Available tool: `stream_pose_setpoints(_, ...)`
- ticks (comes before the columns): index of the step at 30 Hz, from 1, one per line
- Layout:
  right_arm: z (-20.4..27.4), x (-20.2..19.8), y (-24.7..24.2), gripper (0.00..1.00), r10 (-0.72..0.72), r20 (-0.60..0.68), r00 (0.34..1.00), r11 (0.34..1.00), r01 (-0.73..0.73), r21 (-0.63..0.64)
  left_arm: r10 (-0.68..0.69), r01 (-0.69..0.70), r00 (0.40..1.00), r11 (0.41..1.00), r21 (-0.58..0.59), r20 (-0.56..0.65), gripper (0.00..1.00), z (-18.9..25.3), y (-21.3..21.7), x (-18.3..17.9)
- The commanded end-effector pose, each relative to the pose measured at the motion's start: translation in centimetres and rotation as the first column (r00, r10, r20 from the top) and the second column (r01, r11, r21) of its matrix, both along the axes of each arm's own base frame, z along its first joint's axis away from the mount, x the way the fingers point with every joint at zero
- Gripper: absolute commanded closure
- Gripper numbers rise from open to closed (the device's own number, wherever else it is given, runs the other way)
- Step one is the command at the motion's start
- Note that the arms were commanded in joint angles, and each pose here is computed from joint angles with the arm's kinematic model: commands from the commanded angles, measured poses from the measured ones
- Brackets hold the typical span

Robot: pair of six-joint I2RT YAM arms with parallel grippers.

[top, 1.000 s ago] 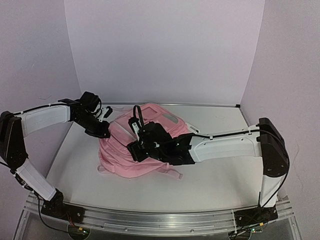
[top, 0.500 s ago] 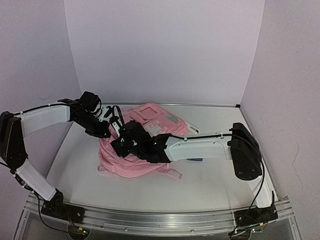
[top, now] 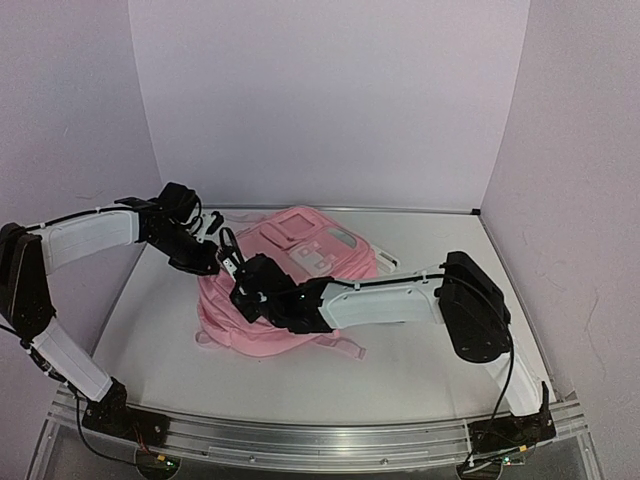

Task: Pack the student bag
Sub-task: Unzip the student bag at the center of the board.

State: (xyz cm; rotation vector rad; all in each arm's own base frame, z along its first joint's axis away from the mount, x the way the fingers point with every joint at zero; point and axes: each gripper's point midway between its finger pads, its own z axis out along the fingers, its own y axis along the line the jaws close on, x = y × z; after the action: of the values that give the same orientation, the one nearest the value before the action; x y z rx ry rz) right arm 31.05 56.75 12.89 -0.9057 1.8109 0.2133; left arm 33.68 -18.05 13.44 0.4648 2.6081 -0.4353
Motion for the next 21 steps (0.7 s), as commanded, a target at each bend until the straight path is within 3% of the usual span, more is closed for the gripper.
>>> stream_pose_setpoints(1,6.5,-3.1,-1.1,1.00,0.063,-0.004,0.998,0.993,-0.062,0.099,0.129,-0.131,0.986,0.991,0.012,0.110,1.00,3.1,3.5,2.5)
stream_pose_setpoints(10,8.9,-9.6,-2.7,1.00,0.263,-0.158,0.952,0.946,-0.223,0.234,0.155,-0.153,0.981,0.988,-0.023,0.114,1.00,3.7,5.0,2.9)
stream_pose_setpoints(21,12.6,-14.6,-3.4,1.00,0.480,-0.244,0.842,0.836,-0.355,0.419,0.039,-0.034,0.999,0.990,-0.139,0.028,1.00,2.1,1.8,2.8)
